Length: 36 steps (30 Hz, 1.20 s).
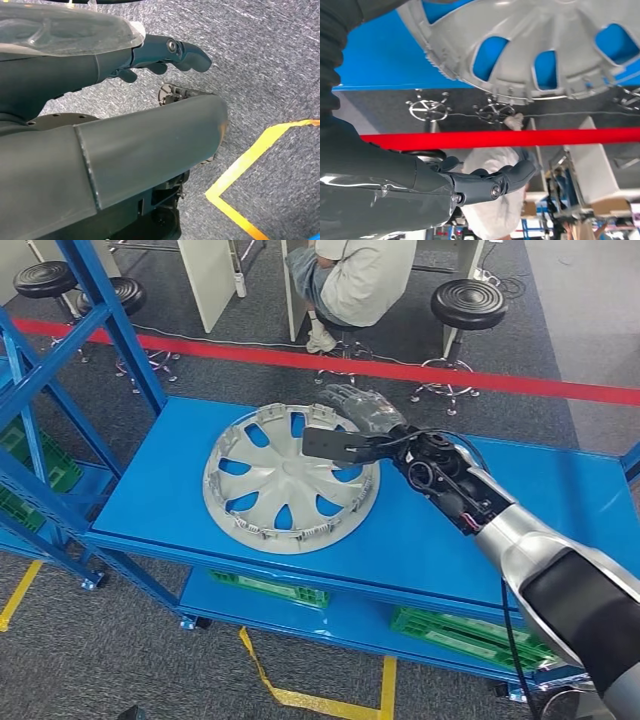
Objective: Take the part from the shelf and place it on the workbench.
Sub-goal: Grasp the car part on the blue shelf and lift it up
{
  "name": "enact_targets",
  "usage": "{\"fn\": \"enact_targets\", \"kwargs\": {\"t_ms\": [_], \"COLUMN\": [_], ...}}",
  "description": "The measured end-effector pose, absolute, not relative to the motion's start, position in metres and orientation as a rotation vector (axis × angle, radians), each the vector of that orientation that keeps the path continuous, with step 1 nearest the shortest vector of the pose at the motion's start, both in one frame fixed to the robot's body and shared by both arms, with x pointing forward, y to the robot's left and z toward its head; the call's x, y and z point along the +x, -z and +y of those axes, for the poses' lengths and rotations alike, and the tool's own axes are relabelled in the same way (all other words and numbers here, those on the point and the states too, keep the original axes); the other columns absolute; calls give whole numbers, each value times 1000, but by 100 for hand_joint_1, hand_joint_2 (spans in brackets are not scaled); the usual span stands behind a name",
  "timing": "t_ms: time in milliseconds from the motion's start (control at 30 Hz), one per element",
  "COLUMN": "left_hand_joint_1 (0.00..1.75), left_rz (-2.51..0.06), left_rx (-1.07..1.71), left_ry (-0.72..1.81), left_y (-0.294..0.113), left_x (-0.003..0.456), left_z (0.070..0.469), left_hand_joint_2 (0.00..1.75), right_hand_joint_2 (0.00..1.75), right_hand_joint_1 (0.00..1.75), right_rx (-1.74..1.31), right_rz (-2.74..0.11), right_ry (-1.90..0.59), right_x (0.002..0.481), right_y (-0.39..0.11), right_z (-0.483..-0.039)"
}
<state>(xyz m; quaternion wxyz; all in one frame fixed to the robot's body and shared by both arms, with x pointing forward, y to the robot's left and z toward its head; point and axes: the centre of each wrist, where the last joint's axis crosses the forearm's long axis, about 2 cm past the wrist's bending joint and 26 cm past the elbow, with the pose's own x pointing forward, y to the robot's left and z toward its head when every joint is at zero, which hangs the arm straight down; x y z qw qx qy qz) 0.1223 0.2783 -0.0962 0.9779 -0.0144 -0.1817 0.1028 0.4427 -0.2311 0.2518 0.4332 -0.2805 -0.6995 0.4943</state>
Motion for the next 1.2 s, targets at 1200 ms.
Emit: {"fn": "enact_targets", "kwargs": {"t_ms": [1200], "left_hand_joint_1": [0], "left_rz": [-358], "left_rx": [-29], "left_ry": [-231], "left_y": [97], "left_x": [118], "left_z": [277], "left_hand_joint_2": [0], "right_hand_joint_2": [175], "right_hand_joint_1": [0], "right_rx": [103], "right_rz": [-1767], "right_ry": [-1441], "right_x": [406], "right_y": [-292], "right_z": [-157]}}
